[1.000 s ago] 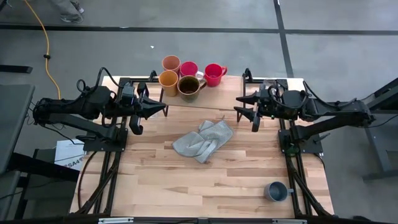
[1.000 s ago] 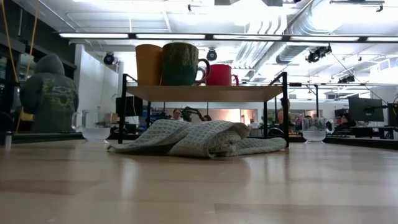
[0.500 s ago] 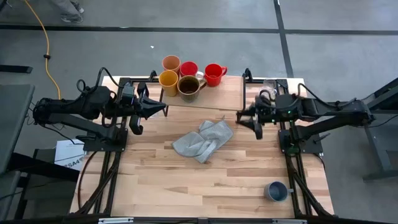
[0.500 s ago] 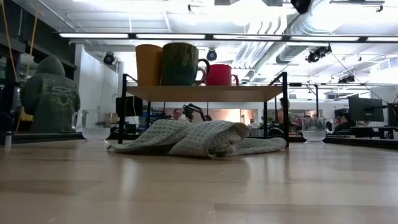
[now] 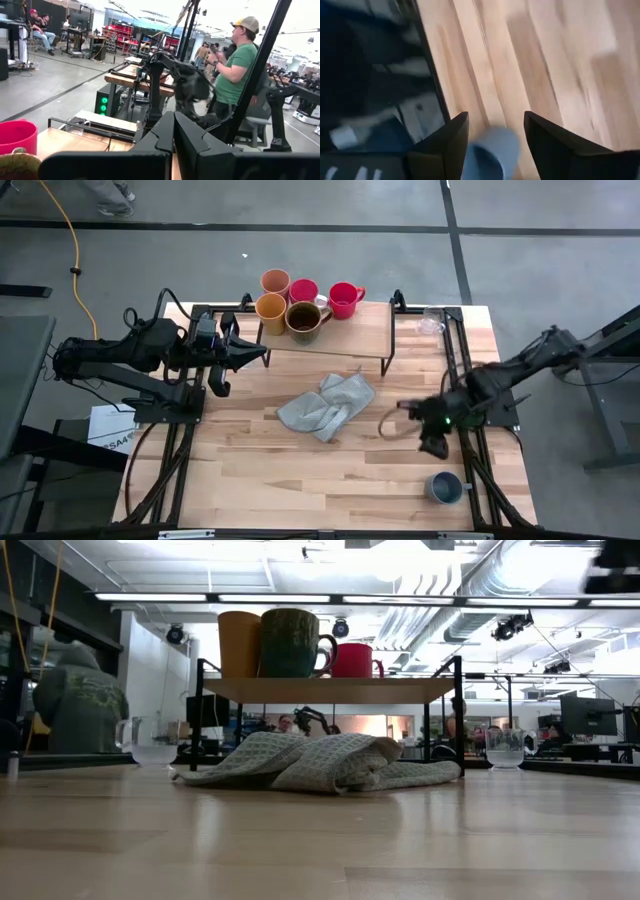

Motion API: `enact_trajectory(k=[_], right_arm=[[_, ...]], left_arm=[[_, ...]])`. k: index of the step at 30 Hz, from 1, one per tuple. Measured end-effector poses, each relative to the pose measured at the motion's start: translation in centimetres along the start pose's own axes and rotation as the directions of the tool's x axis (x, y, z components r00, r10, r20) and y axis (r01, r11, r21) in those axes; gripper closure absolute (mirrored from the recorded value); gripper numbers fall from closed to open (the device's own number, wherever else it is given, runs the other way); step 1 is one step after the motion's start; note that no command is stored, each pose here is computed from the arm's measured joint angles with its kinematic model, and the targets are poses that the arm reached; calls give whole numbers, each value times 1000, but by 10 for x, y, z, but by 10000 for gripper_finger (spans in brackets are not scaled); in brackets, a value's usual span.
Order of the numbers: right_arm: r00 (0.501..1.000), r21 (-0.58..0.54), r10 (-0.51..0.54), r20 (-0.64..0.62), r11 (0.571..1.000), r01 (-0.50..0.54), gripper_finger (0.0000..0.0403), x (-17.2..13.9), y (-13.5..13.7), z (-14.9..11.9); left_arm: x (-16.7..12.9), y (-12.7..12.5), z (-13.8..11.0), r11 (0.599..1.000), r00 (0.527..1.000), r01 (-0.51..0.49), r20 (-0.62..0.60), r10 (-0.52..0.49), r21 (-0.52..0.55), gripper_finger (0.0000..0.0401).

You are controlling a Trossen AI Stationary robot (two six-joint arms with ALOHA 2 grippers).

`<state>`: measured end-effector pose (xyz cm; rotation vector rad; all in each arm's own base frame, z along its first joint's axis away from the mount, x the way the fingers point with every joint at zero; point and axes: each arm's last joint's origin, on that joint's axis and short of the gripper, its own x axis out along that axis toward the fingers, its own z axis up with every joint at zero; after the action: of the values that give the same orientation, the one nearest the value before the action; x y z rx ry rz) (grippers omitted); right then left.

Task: Stack small to large cups/mugs on shelf
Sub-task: Put the light blue mug on the shelf

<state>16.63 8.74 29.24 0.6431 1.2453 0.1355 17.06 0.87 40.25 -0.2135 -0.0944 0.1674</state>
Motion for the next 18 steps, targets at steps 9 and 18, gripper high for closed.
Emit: enact_trajectory(k=[9, 18], right_arm=[[962, -162, -145, -233, 981, 109, 220, 37, 22, -36], [913, -278, -268, -309, 943, 182, 220, 68, 36, -61]], left_arm=[[0, 0, 0, 1000, 1000, 0, 0, 0, 0, 400], [0, 0, 0, 1000, 1000, 0, 1, 0, 0, 400]])
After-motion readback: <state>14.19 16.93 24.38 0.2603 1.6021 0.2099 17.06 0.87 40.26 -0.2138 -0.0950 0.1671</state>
